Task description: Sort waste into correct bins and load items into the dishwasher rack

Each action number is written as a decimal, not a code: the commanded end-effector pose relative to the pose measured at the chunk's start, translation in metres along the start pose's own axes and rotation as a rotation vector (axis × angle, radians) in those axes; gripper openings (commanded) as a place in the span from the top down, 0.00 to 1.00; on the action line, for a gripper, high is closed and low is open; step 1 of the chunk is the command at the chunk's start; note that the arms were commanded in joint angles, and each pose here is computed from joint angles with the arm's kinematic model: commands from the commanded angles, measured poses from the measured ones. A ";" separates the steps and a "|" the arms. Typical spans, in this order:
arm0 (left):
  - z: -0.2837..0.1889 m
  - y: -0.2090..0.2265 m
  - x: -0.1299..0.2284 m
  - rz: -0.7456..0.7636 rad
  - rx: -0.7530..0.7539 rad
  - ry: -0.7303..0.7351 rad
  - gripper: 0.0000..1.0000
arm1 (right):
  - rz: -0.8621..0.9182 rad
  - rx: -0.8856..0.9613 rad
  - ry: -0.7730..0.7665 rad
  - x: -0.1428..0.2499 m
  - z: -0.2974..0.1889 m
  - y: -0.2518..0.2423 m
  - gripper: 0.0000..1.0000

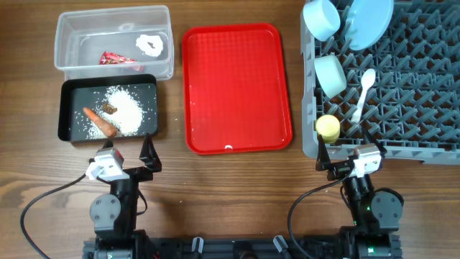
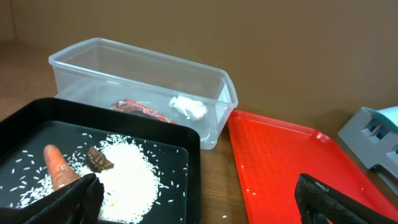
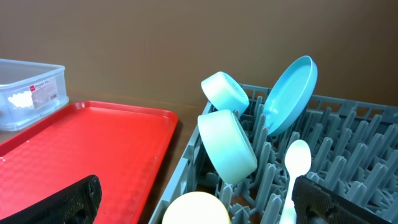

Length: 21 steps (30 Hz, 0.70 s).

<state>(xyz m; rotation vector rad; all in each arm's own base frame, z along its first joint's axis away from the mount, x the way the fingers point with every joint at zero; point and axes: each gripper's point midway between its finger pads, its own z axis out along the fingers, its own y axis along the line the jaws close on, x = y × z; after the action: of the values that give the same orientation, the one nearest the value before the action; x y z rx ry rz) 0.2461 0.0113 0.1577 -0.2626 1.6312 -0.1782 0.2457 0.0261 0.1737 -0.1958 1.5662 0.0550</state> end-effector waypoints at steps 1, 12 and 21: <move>0.000 -0.003 0.001 -0.010 0.020 -0.001 0.00 | 0.013 0.011 -0.006 -0.001 0.000 -0.001 0.00; 0.000 0.003 0.000 -0.011 -0.004 -0.005 0.00 | 0.013 0.012 -0.006 -0.001 0.000 -0.001 0.00; 0.000 0.003 0.000 -0.011 -0.005 -0.004 0.00 | 0.013 0.011 -0.006 -0.001 0.000 -0.001 0.00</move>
<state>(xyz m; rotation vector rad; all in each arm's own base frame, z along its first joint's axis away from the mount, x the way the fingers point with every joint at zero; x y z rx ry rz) 0.2458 0.0154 0.1579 -0.2748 1.6276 -0.1673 0.2457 0.0261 0.1738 -0.1958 1.5658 0.0549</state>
